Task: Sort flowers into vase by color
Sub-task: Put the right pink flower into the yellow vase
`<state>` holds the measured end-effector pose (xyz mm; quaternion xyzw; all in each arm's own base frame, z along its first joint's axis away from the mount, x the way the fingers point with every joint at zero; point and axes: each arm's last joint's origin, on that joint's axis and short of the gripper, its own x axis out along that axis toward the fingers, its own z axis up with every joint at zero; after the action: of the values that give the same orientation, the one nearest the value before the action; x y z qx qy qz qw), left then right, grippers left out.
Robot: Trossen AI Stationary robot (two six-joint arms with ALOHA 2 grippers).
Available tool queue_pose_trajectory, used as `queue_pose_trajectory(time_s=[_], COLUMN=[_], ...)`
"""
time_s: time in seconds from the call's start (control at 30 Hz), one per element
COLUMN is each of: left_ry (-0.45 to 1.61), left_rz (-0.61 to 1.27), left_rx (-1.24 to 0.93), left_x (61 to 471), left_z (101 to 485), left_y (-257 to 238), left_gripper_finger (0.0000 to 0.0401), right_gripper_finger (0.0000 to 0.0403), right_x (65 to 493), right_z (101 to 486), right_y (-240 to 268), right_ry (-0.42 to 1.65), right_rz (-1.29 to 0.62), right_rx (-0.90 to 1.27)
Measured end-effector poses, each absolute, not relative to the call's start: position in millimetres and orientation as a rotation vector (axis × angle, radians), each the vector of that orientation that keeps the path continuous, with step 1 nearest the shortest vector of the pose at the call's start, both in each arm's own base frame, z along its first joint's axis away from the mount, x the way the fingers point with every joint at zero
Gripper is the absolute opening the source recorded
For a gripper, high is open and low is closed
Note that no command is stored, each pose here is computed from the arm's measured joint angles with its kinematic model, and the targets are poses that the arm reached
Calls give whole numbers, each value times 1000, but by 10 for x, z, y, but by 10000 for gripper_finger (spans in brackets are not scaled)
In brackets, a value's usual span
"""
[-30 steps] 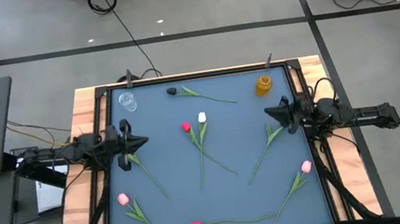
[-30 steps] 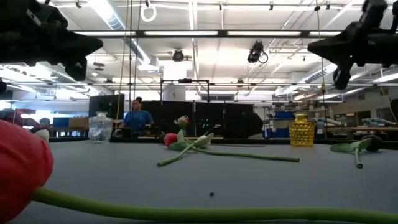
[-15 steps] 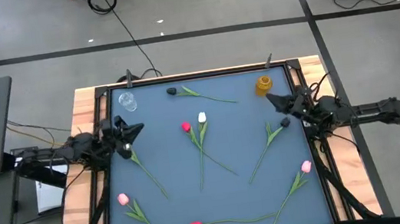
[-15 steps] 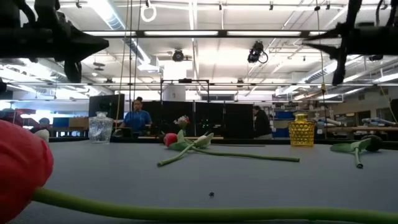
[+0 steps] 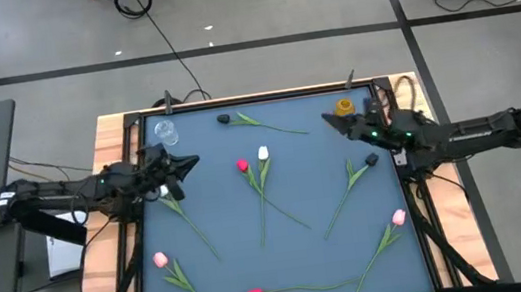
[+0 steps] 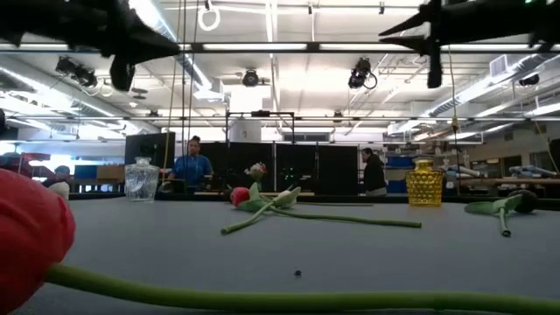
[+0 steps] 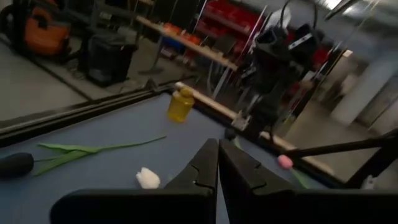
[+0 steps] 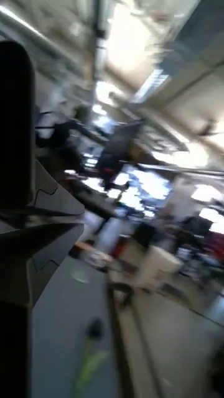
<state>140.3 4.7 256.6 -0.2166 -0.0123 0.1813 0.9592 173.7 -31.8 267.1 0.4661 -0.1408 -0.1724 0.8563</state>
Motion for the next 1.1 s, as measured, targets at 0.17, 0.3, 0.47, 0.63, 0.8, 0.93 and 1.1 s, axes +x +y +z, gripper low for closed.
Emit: queue_pose_trajectory(time_s=[0.17, 0.3, 0.47, 0.63, 0.8, 0.93, 1.1], left_ry=[95, 112, 193, 290, 311, 335, 437], left_rz=[444, 457, 455, 465, 455, 424, 402], left_rx=[-405, -470, -516, -499, -517, -533, -521], left_x=[1692, 1859, 1991, 2054, 2060, 2053, 2022], left_z=[2748, 2833, 2846, 2795, 2792, 2782, 2701], left_y=[46, 33, -25, -16, 40, 38, 5], left_gripper_finger=[21, 40, 107, 176, 201, 204, 204], right_gripper_finger=[41, 41, 44, 88, 157, 193, 194], right_x=[1938, 2047, 2090, 2066, 1958, 1871, 1789], right_z=[2546, 2421, 2265, 2276, 2218, 2131, 2072], right_y=[-377, -383, -333, -220, -137, -10, 193], right_ry=[-36, 203, 483, 593, 695, 822, 936], right_rz=[-280, -297, -350, -292, -404, -515, -616], right_rx=[1077, 1135, 1106, 1143, 1299, 1416, 1517])
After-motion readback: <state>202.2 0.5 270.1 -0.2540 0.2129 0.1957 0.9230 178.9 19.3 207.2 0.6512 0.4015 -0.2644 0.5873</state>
